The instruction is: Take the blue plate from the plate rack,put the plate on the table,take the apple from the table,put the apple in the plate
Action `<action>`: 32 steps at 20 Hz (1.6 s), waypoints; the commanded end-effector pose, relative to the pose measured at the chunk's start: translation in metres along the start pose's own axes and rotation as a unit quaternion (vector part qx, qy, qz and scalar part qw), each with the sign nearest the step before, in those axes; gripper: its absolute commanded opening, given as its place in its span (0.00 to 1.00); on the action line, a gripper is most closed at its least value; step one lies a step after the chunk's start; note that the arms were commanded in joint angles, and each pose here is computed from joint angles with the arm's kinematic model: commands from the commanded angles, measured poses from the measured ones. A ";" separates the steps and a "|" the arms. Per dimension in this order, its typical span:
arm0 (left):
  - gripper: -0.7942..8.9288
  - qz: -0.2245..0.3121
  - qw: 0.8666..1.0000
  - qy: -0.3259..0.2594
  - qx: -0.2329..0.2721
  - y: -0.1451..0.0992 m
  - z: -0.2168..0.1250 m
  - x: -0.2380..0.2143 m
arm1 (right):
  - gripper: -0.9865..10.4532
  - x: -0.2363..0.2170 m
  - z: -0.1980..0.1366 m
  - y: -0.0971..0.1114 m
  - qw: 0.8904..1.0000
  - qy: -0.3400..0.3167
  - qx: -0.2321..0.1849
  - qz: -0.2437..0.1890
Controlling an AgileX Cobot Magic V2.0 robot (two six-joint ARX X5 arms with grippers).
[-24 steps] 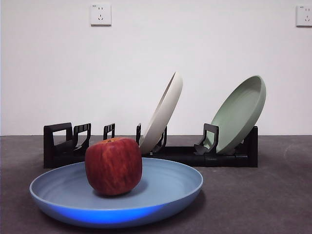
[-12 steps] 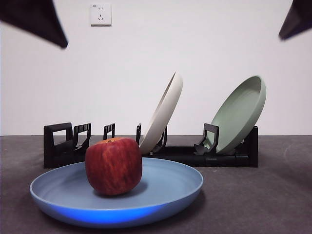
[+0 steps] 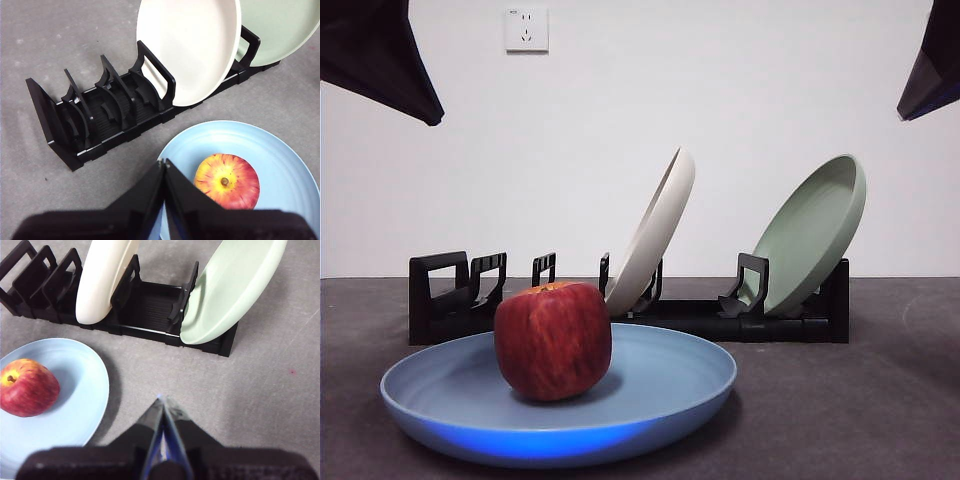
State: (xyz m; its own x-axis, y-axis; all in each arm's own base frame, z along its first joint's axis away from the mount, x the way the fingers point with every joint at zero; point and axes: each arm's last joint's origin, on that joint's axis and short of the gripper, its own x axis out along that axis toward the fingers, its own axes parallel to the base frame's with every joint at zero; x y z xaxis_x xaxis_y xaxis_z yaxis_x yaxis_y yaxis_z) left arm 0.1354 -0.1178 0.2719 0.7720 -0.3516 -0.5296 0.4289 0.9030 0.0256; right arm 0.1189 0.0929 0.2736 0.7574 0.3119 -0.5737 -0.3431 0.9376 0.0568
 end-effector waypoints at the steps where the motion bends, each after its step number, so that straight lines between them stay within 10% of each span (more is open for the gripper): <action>1: 0.08 0.000 1.000 -0.003 -0.004 0.001 0.000 -0.001 | 0.09 0.001 -0.001 0.000 1.000 0.000 0.006 -0.001; 8: 0.08 0.058 0.991 -0.110 -0.056 0.035 -0.006 -0.034 | 0.09 0.001 -0.001 0.000 1.000 0.000 0.006 -0.001; 14: 0.08 0.131 0.960 -0.214 -0.122 0.072 -0.081 -0.034 | 0.09 0.001 -0.001 0.000 1.000 0.000 0.006 -0.001; 21: 0.08 0.232 0.934 -0.222 -0.157 0.090 -0.135 -0.022 | 0.09 0.001 -0.001 0.000 1.000 0.000 0.006 -0.001; 32: 0.08 0.250 0.934 -0.186 -0.173 0.095 -0.156 -0.010 | 0.09 0.001 -0.001 0.000 1.000 0.000 0.006 -0.001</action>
State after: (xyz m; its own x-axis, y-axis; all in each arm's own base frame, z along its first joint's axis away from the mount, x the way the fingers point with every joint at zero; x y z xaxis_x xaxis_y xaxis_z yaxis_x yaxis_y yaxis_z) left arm 0.0943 0.0094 0.1519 0.9744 0.1317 -0.1824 -0.1562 0.9795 -0.1271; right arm 0.1187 0.0928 0.2734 0.7559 0.3110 -0.5761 -0.3430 0.9377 0.0562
